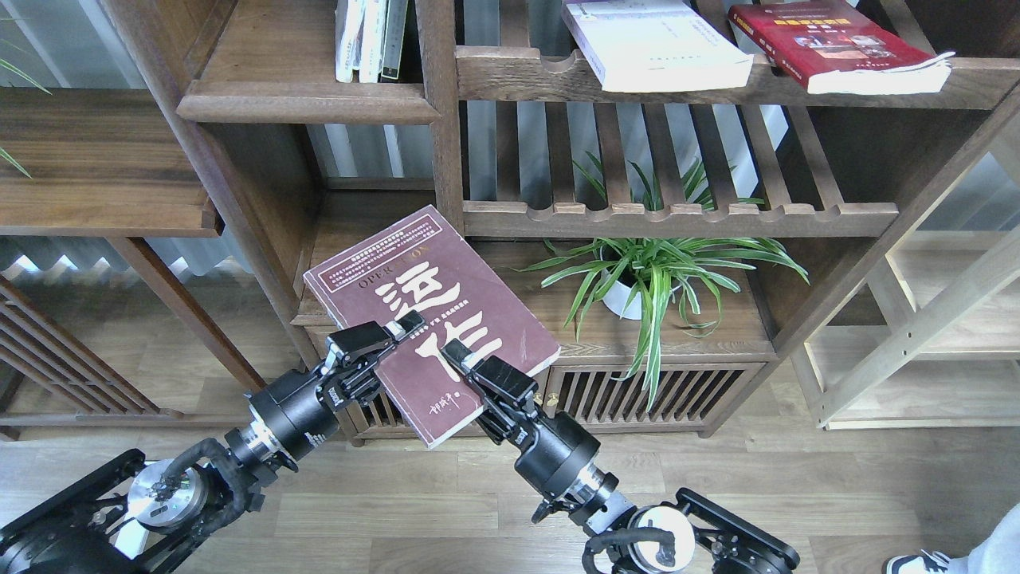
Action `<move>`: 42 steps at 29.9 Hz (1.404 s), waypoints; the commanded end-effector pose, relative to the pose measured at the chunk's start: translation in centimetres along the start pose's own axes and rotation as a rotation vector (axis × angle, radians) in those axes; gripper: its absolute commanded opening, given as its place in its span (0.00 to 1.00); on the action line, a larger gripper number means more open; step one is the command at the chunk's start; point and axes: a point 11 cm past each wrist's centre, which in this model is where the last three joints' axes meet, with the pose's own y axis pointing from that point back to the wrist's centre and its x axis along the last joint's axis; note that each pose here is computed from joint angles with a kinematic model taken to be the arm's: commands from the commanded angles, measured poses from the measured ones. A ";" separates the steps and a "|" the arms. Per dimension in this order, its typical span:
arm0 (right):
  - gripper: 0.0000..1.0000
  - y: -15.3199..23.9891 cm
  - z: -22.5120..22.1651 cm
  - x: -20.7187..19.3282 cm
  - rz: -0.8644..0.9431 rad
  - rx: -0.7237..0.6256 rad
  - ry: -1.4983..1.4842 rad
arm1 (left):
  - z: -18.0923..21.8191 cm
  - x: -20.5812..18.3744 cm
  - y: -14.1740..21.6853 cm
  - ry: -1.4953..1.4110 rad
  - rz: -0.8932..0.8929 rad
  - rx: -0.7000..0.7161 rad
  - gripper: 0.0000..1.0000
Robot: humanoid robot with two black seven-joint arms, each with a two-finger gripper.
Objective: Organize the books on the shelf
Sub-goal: 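Release the book from the right gripper, holding it with the left gripper, then lift the maroon book with the left gripper up toward the upper shelf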
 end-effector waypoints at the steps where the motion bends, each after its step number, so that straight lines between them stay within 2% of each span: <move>1: 0.67 -0.3 -0.2 -0.3 -0.008 -0.005 0.011 | 0.1 0.0 0.1 -0.002 0.000 -0.004 0.02; 2: 0.73 -0.5 -0.3 -0.4 -0.012 -0.008 0.017 | 0.2 -0.1 0.1 -0.004 0.000 -0.005 0.02; 5: 0.82 -0.9 -0.6 -0.7 -0.019 -0.014 0.034 | 0.4 0.1 0.4 -0.004 0.007 -0.010 0.03; 18: 0.98 -1.0 -2.5 -0.8 -0.019 0.034 0.057 | 1.7 0.2 2.7 -0.022 0.036 -0.048 0.03; 29: 0.99 -0.4 -3.9 0.4 0.022 0.075 0.071 | 2.1 -1.6 4.7 -0.045 0.012 -0.064 0.03; 35: 0.99 -0.2 -4.7 0.7 0.032 0.096 0.078 | 2.6 -1.5 6.8 -0.086 0.067 -0.049 0.02; 42: 0.99 -0.4 -5.1 0.5 0.029 0.098 0.087 | 3.5 -3.5 9.5 -0.189 0.120 -0.004 0.02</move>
